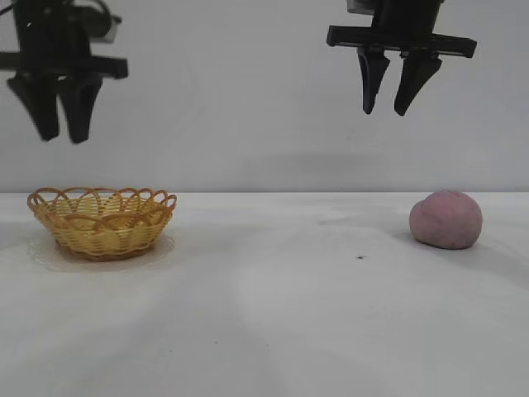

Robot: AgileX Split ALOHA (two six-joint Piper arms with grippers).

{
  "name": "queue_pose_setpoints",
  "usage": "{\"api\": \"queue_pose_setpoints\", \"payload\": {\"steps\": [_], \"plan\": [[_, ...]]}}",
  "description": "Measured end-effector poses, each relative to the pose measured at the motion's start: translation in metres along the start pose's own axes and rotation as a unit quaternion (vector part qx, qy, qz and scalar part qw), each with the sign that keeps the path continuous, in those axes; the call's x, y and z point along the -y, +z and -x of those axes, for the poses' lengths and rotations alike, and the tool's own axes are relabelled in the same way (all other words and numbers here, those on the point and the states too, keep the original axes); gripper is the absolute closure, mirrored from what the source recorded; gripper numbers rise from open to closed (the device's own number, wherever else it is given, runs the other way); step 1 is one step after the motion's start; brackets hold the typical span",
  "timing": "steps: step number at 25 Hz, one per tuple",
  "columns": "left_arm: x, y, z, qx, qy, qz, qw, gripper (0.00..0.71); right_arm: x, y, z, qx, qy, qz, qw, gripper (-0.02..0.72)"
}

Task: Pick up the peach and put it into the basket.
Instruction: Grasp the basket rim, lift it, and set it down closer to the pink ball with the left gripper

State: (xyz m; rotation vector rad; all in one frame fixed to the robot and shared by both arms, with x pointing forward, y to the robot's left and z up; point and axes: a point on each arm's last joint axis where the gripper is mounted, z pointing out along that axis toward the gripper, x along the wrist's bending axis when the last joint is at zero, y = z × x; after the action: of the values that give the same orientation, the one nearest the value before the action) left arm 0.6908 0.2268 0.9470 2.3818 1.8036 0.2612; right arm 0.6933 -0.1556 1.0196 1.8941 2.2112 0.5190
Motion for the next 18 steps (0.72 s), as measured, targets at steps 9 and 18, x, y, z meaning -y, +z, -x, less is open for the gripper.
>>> {"api": "queue_pose_setpoints", "payload": {"steps": [9,18], "plan": [[0.001,0.026,0.008,0.04,-0.015,-0.013,0.999,0.648,0.0,0.0,0.0,-0.002,-0.005,0.0,1.0,0.382],[0.024,-0.038,0.03,0.221,-0.224,0.139,0.939,0.71,0.002,0.0,0.0,-0.001,-0.006,-0.009,1.0,0.382]]}}
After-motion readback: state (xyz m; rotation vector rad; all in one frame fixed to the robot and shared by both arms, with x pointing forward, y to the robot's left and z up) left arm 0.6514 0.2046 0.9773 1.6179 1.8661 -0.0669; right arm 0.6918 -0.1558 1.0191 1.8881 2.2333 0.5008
